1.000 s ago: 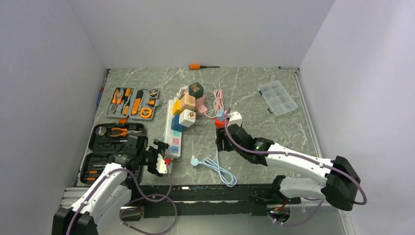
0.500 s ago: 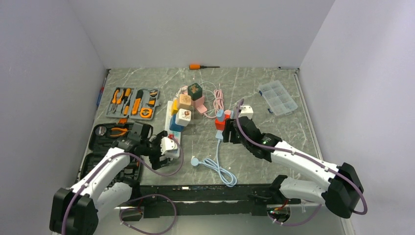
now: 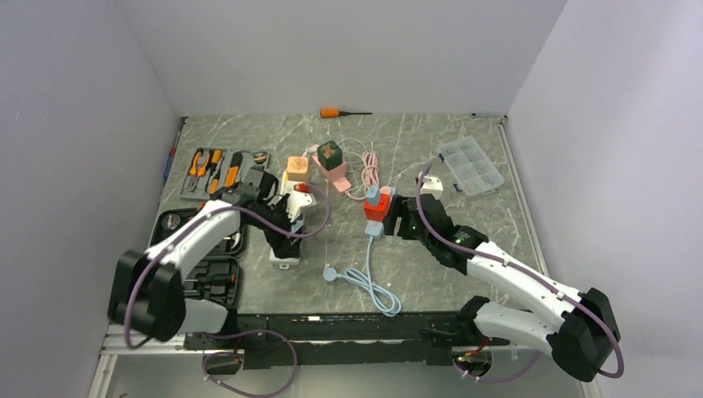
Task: Pull the plug off the socket
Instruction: Remove the plug from the socket.
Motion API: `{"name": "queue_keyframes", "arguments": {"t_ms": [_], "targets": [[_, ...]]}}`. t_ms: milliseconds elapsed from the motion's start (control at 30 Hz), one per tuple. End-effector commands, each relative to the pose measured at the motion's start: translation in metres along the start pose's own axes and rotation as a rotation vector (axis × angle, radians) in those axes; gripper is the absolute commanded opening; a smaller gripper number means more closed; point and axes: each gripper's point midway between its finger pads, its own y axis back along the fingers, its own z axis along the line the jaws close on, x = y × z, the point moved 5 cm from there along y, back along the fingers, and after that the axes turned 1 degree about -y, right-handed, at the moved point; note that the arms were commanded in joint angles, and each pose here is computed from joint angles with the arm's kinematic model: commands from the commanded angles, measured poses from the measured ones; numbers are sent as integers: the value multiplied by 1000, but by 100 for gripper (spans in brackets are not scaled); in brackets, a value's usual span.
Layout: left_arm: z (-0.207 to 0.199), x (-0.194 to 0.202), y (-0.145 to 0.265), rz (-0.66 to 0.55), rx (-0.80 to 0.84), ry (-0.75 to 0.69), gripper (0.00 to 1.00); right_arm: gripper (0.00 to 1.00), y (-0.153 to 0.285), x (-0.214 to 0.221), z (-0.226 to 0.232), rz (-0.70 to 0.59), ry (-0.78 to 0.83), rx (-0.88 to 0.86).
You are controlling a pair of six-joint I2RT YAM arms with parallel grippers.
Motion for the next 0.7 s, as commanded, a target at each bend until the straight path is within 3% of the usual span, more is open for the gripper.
{"name": "queue_keyframes", "arguments": {"t_ms": [0, 267, 433, 667], "targets": [[-30, -41, 27, -171, 19, -73, 93, 77, -4, 2, -4, 8, -51, -10], [-59, -66, 64, -232, 57, -70, 96, 81, -36, 33, -1, 88, -171, -74], [-72, -91, 88, -316, 54, -121, 97, 83, -54, 43, 7, 58, -272, -161], [-80, -111, 109, -380, -1, -227, 97, 79, -72, 55, 2, 37, -366, -174]]}}
